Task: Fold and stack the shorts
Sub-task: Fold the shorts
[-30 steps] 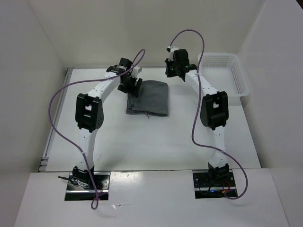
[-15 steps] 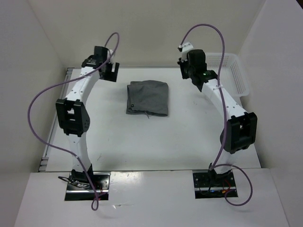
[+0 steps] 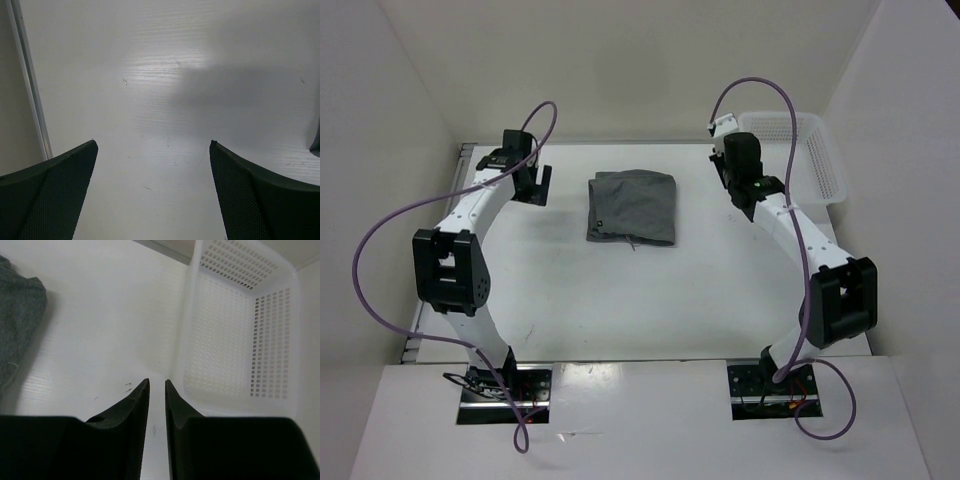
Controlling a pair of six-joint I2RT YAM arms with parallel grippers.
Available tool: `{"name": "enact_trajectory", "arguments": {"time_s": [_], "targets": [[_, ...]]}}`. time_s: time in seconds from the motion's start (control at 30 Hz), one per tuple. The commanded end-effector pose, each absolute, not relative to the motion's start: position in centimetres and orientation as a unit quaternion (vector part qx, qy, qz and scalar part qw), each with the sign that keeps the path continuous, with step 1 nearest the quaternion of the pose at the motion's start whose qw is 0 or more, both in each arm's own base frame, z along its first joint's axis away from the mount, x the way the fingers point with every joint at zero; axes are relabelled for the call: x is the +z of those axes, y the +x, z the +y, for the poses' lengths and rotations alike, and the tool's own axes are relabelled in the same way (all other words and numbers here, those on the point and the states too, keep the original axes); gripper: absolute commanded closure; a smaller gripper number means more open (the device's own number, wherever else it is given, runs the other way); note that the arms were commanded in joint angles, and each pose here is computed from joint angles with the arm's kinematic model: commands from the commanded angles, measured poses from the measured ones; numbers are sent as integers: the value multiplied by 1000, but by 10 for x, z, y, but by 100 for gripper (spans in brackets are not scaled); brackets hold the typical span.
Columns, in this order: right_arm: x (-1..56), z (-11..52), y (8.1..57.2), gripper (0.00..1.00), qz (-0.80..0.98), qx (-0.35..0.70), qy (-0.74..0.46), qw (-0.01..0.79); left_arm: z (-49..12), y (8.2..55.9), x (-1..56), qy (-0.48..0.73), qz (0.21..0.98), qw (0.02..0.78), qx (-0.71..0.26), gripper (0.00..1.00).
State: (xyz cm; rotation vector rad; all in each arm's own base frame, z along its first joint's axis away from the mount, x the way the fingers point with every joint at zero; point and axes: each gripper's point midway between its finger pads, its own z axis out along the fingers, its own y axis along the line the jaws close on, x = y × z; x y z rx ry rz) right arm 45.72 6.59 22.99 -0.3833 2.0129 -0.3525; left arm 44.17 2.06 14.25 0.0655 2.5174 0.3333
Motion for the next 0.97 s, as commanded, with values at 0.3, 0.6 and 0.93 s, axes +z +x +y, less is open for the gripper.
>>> {"name": "enact_trajectory", "arguments": {"time_s": [0.3,0.6,0.93], "targets": [[259,61,447,75,806,-154,-139,554,34,442,188,1,918,365,154,1],[247,63,442,72,812,-145,-144,546,42,435,195,-9,913,367,177,1],[244,64,440,71,813,-142,-147,546,36,433,199,-4,912,377,159,1]]}}
